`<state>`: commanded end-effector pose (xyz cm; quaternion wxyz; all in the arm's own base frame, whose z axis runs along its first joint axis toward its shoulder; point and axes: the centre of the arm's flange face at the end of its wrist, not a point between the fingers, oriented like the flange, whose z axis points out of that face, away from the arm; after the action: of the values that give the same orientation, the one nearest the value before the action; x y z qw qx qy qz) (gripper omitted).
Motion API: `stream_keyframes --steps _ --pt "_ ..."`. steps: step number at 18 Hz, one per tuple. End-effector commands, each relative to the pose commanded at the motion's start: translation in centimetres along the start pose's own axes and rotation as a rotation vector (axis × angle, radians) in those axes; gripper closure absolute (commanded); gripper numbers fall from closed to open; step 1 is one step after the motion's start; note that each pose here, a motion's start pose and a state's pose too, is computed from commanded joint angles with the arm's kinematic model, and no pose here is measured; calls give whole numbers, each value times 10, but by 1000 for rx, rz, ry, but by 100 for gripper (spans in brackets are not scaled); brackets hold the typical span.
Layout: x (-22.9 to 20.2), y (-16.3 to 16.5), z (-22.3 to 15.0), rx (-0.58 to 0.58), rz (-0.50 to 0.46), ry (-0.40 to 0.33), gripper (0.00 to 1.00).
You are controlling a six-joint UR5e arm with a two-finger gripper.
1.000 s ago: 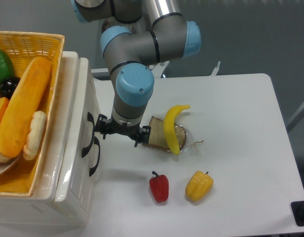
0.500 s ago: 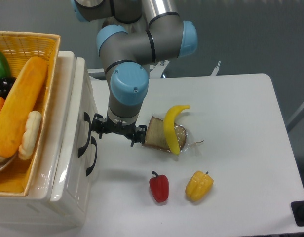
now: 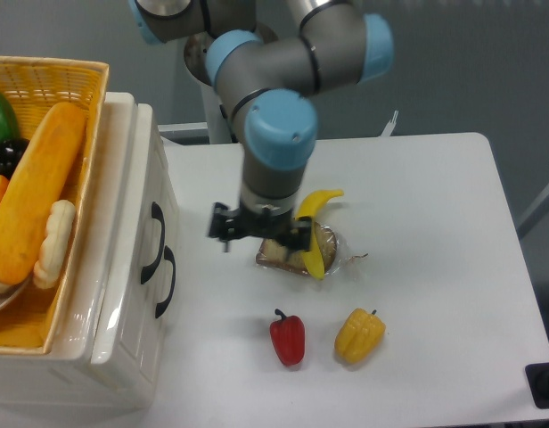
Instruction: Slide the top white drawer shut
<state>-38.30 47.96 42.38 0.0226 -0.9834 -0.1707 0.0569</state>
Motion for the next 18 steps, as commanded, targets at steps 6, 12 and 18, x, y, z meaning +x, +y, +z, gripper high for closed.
stream_keyframes --steps 6,12,18 --pt "-50 42 -15 -66 -24 -97 0" --pt "-118 112 -26 -112 -29 -71 0" --pt "-182 192 -45 -156 51 -19 0"
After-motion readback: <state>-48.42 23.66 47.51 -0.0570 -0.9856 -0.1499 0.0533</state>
